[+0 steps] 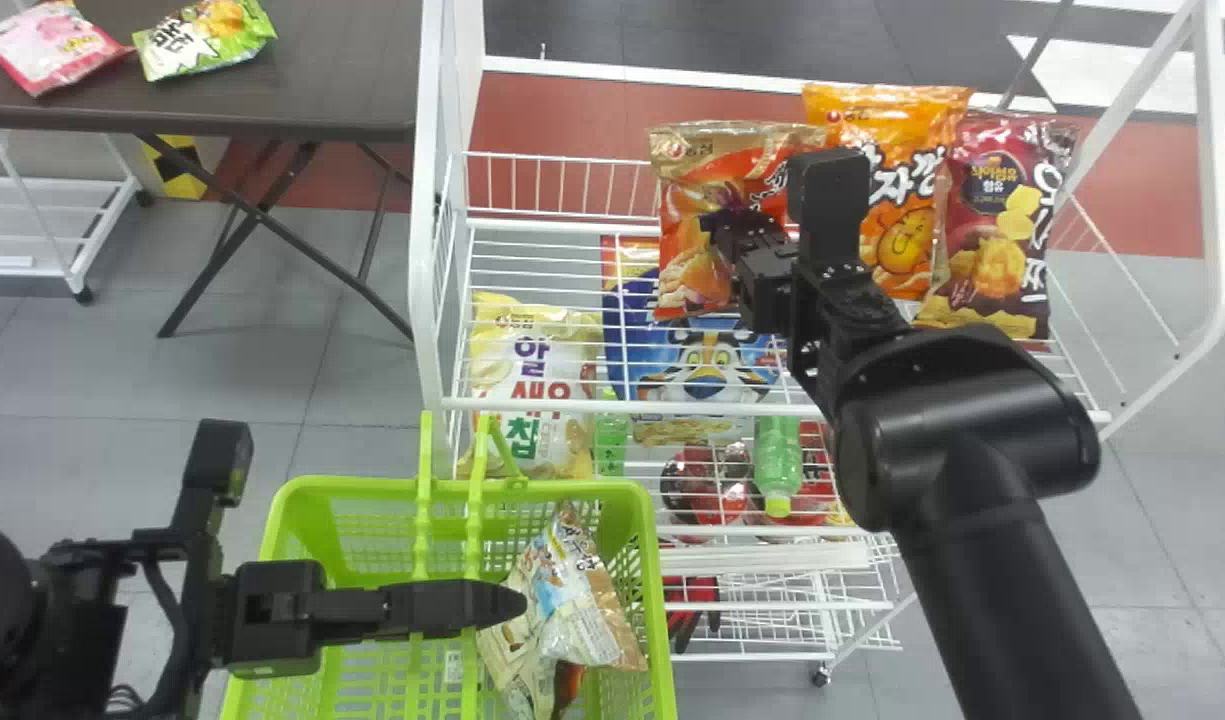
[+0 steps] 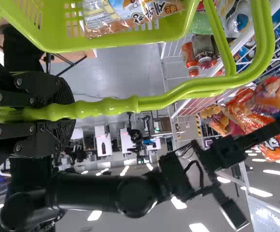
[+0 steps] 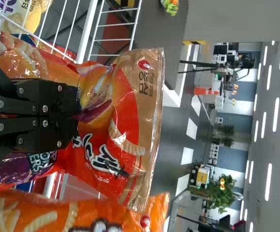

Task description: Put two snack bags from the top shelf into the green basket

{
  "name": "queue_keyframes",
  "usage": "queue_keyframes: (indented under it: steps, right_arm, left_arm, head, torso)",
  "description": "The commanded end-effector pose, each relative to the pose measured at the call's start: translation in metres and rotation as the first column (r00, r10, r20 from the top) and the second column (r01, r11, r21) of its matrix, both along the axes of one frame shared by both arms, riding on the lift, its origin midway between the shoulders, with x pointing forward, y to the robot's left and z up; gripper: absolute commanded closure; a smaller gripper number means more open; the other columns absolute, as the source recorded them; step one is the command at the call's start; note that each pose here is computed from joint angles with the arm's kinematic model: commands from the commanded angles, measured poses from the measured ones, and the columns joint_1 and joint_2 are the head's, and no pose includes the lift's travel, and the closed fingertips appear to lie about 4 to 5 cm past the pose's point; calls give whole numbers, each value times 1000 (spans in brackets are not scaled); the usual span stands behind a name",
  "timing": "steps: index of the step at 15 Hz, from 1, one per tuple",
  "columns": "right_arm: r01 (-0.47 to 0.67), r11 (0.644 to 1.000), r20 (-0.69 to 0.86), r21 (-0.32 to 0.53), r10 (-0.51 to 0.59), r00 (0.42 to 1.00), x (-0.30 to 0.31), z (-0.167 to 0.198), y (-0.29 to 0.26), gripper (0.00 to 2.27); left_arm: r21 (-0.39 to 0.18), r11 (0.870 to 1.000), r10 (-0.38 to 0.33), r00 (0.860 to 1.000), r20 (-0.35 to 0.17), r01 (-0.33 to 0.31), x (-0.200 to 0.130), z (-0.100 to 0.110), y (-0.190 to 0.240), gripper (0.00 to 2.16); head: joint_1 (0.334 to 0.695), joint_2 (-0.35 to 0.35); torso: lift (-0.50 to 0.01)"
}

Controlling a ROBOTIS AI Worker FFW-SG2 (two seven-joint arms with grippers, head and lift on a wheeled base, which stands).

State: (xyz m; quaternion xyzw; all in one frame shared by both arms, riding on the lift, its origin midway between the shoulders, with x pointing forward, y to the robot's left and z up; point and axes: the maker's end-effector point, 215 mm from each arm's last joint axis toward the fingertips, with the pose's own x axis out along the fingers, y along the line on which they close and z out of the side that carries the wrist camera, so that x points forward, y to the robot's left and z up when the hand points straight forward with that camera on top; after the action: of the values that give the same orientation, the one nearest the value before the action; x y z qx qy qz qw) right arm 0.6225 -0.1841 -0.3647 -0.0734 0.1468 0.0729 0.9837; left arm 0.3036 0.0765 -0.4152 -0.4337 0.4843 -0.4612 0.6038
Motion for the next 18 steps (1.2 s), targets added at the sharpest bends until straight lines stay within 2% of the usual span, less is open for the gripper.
queue_keyframes:
  steps: [1,3,7,11,14,18]
  right_arm:
    - [2,1000,7,-8,-2,1000,-27,16,-3,2246]
    - [2,1000,5,-12,-1,1000,-53,31,-4,2246]
    - [-3,1000,-104,-27,0,995,-112,21,-3,2246]
    - [-68,997,-229,-32,59,972,-169,-9,20,2246]
    - [-137,990,-349,-36,116,930,-213,-42,43,2246]
    - [-270,963,-424,-5,242,873,-254,-78,103,2246]
  left_arm:
    - [-2,1000,0,1000,-2,0,0,0,-1,2145]
    - [0,1000,0,1000,-4,0,0,-1,0,2145]
    - [0,1000,2,1000,-6,-2,-1,-1,1,2145]
    - [-8,1000,8,1000,-21,-8,-6,-5,2,2145]
    - [-10,1000,12,1000,-22,-12,-5,-4,3,2145]
    - [-16,1000,11,1000,-23,-11,-6,-4,1,2145]
  head:
    - [695,-129]
    - [695,-134]
    - [695,-146]
    - [695,-149]
    - [695,-129]
    - [695,-88]
  torso:
    - [-1]
    - [-1]
    - [-1]
    - [-1]
    - [-1]
    - [-1]
